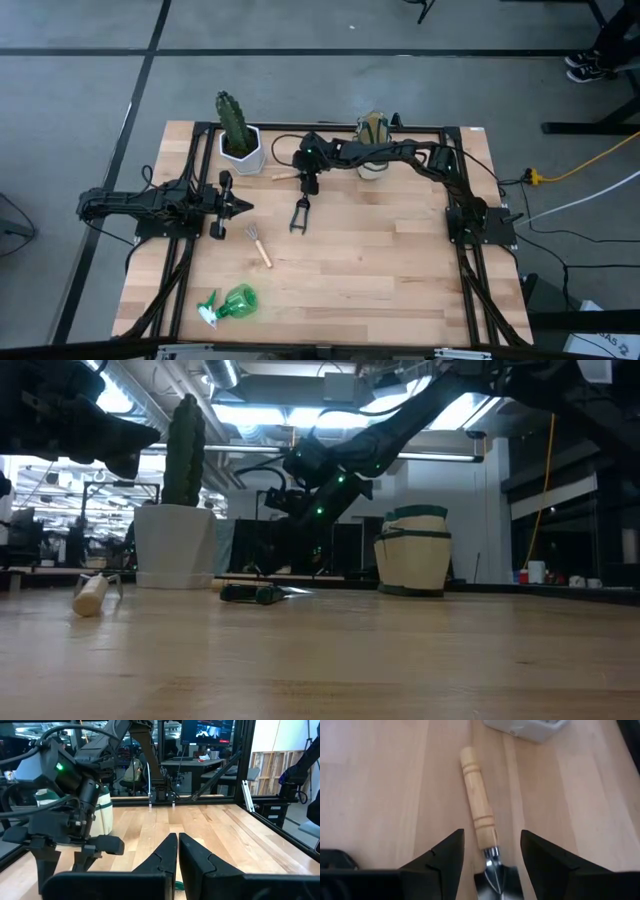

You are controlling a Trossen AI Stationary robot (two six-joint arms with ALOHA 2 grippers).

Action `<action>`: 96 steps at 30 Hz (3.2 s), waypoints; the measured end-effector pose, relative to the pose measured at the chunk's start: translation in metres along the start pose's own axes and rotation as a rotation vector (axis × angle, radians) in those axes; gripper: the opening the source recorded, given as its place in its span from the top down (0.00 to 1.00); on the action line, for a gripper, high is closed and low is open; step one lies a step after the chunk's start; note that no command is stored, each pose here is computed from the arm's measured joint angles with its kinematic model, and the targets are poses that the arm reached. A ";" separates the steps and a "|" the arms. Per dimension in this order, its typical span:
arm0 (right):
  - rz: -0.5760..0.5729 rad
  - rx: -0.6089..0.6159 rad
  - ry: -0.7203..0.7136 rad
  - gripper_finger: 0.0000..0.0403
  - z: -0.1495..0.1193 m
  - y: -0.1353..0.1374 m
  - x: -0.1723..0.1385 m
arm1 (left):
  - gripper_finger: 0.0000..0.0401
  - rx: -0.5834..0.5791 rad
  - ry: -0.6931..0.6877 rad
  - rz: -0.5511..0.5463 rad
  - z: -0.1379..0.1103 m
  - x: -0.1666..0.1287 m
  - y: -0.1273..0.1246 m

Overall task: Pick & Place Garden tools in Gardening bag
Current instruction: Put the trowel into the gardening bag

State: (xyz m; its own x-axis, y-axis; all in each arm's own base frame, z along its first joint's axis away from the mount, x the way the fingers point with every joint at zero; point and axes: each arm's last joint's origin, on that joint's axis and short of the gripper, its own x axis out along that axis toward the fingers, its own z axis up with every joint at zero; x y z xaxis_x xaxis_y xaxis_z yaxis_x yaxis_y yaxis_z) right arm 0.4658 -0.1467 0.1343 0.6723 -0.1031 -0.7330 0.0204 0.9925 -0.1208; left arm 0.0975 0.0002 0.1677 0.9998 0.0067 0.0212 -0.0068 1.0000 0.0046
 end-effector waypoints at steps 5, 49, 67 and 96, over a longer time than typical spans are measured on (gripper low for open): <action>0.014 -0.101 0.035 0.57 -0.004 0.001 0.000 | 0.97 0.000 0.000 0.000 0.000 0.000 0.000; -0.028 -0.136 0.393 0.76 -0.002 0.010 -0.021 | 0.97 0.000 0.000 0.000 0.000 0.000 0.000; -0.240 -0.057 0.285 0.90 0.007 -0.014 -0.019 | 0.97 0.000 0.000 0.000 0.000 0.000 0.000; -0.107 -0.373 0.413 0.98 0.000 0.004 -0.021 | 0.97 0.000 0.000 0.000 0.000 0.000 0.000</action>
State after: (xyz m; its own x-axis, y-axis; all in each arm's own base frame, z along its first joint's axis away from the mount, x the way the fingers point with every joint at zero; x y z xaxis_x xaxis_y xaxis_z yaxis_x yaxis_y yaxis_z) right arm 0.4522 -0.1406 0.1491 0.3345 -0.2940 -0.8954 -0.2407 0.8919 -0.3827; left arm 0.0975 0.0002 0.1677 0.9998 0.0065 0.0212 -0.0066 1.0000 0.0046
